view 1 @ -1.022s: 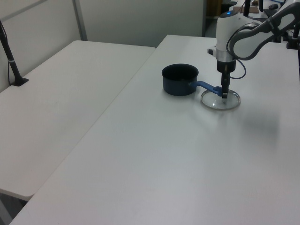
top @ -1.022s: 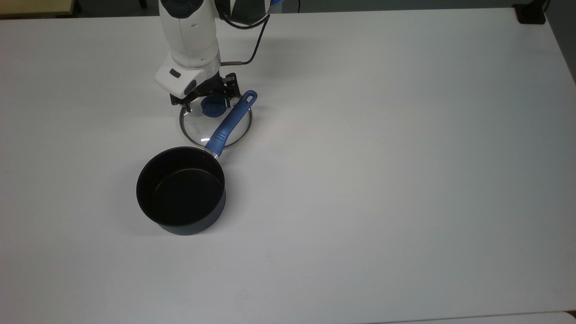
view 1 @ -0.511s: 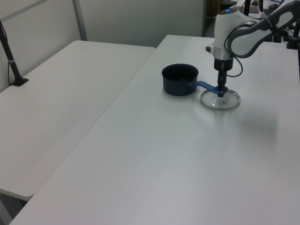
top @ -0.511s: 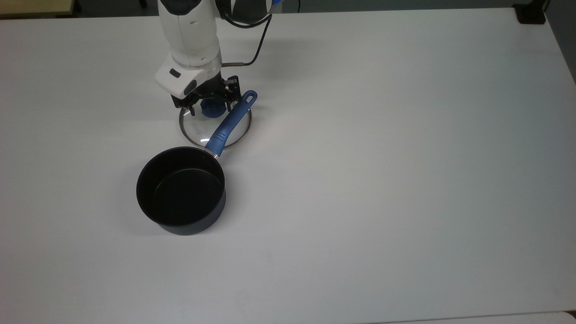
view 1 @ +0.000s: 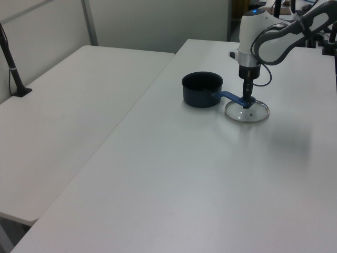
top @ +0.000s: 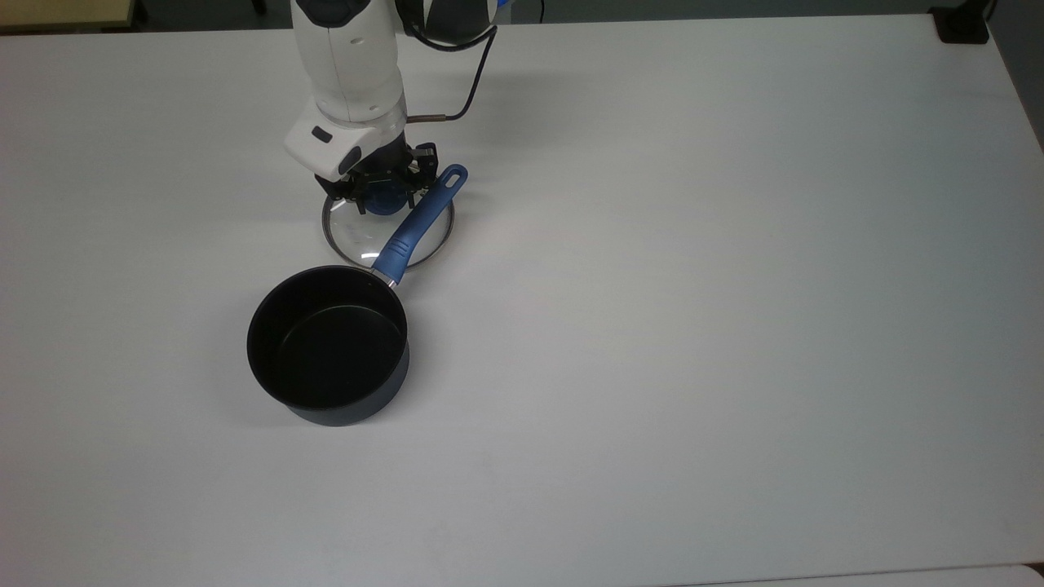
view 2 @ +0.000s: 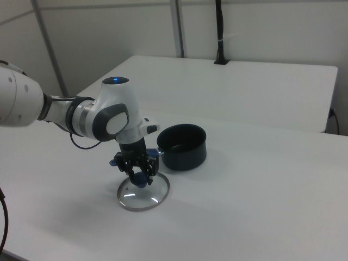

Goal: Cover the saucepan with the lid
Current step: 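Lift the glass lid and carry it over the saucepan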

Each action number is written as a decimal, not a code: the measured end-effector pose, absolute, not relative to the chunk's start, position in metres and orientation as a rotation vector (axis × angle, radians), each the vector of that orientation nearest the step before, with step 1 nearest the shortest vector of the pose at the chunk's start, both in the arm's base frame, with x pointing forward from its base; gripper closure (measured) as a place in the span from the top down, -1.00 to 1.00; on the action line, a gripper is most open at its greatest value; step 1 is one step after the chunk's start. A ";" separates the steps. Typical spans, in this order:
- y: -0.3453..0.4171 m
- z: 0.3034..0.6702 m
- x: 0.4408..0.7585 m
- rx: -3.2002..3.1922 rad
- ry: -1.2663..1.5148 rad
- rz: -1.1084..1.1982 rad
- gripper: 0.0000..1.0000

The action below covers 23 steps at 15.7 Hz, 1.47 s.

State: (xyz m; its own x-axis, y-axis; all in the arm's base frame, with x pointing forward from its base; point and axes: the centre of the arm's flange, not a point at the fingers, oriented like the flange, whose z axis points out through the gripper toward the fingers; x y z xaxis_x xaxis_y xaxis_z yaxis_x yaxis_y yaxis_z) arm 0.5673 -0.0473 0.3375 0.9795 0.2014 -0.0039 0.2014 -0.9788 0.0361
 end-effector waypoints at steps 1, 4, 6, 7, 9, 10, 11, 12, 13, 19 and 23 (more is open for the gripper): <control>-0.048 0.338 0.567 3.089 0.313 0.000 0.22; -0.057 0.338 0.566 3.092 0.298 -0.018 0.22; -0.078 0.340 0.562 3.099 0.268 -0.063 0.22; -0.091 0.343 0.562 3.102 0.248 -0.081 0.22; -0.117 0.361 0.565 3.106 0.194 -0.083 0.22; -0.128 0.373 0.568 3.106 0.169 -0.077 0.22; -0.136 0.387 0.573 3.105 0.149 -0.066 0.22; -0.141 0.403 0.578 3.102 0.136 -0.045 0.22; -0.145 0.420 0.584 3.098 0.125 -0.020 0.22; -0.144 0.495 0.631 3.104 -0.122 0.142 0.22; -0.119 0.490 0.675 3.098 -0.298 0.197 0.22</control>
